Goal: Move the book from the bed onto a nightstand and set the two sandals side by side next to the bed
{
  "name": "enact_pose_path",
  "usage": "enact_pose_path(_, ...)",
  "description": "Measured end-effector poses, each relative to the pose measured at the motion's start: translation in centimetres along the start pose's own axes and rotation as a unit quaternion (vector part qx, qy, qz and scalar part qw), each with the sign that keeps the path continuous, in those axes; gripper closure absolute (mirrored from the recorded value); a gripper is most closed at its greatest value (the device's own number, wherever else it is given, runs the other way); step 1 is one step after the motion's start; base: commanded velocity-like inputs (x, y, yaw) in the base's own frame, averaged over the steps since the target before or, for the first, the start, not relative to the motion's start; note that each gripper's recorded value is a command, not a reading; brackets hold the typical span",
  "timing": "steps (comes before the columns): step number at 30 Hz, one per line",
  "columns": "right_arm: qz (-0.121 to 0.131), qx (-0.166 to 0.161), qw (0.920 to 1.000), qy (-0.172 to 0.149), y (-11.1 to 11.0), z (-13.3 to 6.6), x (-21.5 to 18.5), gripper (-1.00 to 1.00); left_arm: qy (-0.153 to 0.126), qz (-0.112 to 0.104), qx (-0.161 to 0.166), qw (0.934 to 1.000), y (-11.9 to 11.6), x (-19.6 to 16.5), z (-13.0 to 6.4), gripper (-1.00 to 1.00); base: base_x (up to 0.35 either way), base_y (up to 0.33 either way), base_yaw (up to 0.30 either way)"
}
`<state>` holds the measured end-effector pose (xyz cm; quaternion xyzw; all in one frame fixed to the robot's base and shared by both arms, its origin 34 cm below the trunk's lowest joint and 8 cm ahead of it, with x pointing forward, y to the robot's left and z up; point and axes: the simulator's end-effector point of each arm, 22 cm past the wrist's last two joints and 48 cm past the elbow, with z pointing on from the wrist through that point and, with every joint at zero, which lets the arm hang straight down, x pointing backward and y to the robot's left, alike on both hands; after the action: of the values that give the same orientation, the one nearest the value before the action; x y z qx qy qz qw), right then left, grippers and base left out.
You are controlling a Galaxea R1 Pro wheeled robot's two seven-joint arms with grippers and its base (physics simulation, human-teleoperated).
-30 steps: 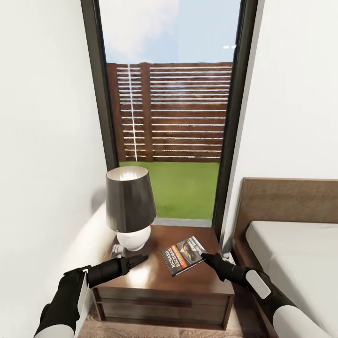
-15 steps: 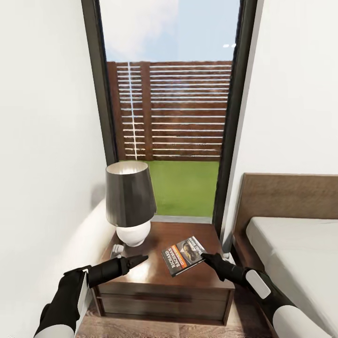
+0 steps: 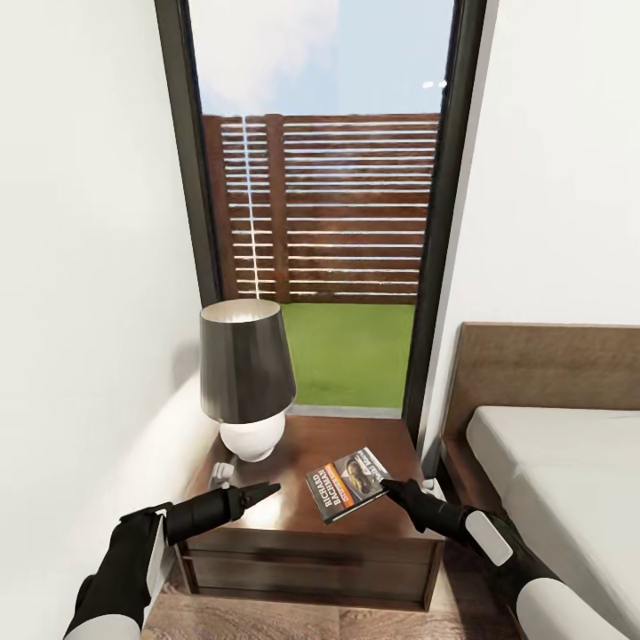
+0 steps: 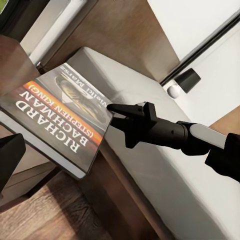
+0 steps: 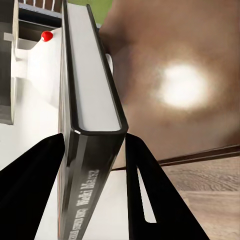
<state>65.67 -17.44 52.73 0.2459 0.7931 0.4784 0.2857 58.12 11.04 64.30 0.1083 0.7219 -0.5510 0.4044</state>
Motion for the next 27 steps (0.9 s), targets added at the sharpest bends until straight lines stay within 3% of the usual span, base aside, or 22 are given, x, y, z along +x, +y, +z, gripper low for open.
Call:
enact_pose_path(14, 0.0, 0.0, 1.0, 0.0, 0.0, -0.01, 0.01, 1.0, 0.0, 0.001, -0.002, 1.0, 0.09, 0.01, -0.04, -1.0, 0.081, 0.0, 0.0)
enact_pose_path(21, -0.001, 0.0, 1.0, 0.0, 0.02, -0.02, 0.01, 1.0, 0.0, 0.001, -0.002, 1.0, 0.06, 0.0, -0.05, -1.0, 0.257, 0.0, 0.0)
enact_pose_path(27, 0.0, 0.0, 1.0, 0.0, 0.0, 0.0, 0.0, 1.0, 0.0, 0.001, -0.001, 1.0, 0.06, 0.01, -0.04, -1.0, 0.075, 0.0, 0.0)
